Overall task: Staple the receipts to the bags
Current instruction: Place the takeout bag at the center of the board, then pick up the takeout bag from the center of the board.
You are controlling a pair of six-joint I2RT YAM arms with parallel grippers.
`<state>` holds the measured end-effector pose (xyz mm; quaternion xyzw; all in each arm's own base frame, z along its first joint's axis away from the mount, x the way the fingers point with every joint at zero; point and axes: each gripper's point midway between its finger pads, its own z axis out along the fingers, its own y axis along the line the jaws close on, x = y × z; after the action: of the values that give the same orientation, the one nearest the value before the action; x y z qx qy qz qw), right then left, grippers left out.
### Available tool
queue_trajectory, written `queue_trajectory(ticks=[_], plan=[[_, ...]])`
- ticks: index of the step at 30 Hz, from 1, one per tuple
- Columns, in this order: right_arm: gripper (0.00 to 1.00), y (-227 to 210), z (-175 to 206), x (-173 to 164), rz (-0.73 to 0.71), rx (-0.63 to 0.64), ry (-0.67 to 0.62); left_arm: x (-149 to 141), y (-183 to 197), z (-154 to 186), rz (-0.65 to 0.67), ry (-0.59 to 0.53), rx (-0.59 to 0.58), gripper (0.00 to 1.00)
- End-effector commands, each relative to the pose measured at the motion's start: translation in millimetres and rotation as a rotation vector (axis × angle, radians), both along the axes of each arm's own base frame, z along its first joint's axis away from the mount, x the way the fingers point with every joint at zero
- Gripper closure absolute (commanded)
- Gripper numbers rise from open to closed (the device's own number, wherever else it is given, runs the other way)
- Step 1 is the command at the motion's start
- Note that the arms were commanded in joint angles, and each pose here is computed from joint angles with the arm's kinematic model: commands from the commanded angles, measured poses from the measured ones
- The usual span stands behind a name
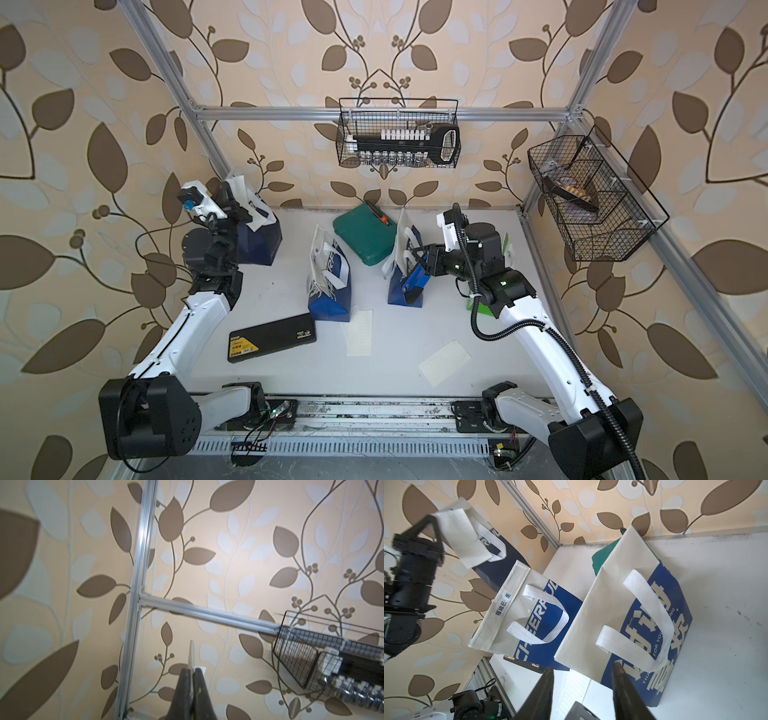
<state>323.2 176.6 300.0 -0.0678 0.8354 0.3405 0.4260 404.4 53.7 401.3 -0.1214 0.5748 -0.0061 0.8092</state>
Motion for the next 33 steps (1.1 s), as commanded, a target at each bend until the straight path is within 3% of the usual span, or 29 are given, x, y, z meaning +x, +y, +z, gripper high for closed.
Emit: queue_trajectory(ticks=[1,5,6,8,9,10,13,20,25,28,30,33], plan=[[0.96,7,17,0,0.036,0.031,-0.066,3,-4,-38,-0.053,0.031,-0.068,1.0],[0.96,8,18,-1,0.041,0.029,-0.07,5,-33,-76,-0.223,0.123,-0.087,0.9],[0.96,9,17,0,0.043,0.028,-0.069,4,-39,-83,-0.259,0.146,-0.094,0.77],[0.96,9,18,0,0.046,0.026,-0.072,-1,-46,-93,-0.292,0.178,-0.108,0.68],[0.96,10,18,0,0.048,0.025,-0.071,-5,-49,-96,-0.308,0.186,-0.103,0.56],[0.96,10,18,0,0.046,0.024,-0.071,-9,-53,-96,-0.325,0.193,-0.091,0.31],[0.96,9,16,1,0.041,0.018,-0.067,-25,-65,-90,-0.374,0.217,-0.06,0.01],[0.96,5,19,6,0.013,-0.002,-0.074,-75,-66,-46,-0.332,0.228,0.021,0.01],[0.96,3,26,11,0.0,-0.021,-0.098,-102,-118,-26,-0.515,0.285,0.074,0.01],[0.96,2,29,15,-0.011,-0.028,-0.102,-114,-158,-15,-0.678,0.377,0.041,0.01],[0.96,0,27,18,-0.027,-0.036,-0.099,-112,-178,-25,-0.731,0.485,-0.002,0.01],[0.96,-2,25,21,-0.046,-0.043,-0.095,-106,-195,-45,-0.718,0.533,-0.02,0.01]])
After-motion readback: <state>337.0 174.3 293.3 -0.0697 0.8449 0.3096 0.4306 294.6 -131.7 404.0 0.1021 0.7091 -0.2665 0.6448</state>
